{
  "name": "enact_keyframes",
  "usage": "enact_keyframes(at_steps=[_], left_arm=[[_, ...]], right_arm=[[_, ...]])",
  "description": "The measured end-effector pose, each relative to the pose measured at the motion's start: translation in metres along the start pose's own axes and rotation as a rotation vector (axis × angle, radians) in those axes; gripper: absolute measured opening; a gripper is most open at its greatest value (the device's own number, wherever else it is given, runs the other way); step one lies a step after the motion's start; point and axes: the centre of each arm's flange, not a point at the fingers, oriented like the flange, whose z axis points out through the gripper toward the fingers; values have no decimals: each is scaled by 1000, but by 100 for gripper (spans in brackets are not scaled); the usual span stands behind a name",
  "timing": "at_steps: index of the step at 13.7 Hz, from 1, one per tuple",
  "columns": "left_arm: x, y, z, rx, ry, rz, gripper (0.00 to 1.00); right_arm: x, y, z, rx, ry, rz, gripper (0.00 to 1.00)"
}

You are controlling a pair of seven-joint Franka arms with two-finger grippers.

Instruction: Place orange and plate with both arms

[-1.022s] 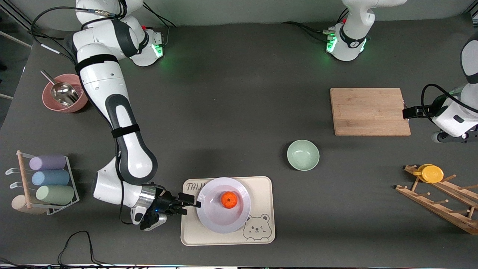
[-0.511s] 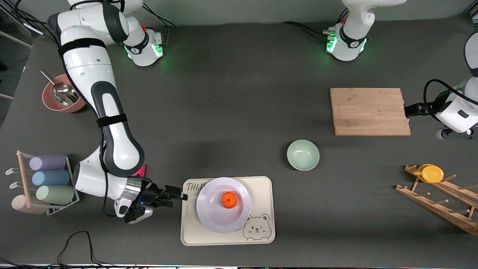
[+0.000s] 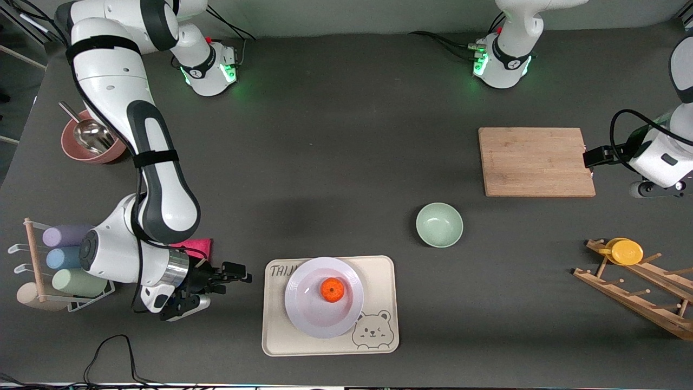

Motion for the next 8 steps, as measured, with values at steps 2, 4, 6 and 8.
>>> enact_keyframes(at_steps=[2, 4, 6, 8], left_arm=[[0, 0, 2, 0, -3, 1, 100], [0, 1, 2, 1, -4, 2, 100], [0, 1, 3, 1, -6, 3, 100], [0, 1, 3, 1, -7, 2, 100]], right_arm=[[-1, -5, -16, -75, -34, 29, 100], [-4, -8, -35, -147, -68, 48, 100], [-11, -1, -55, -193, -84, 66, 100], [-23, 13, -74, -213, -86, 89, 100]])
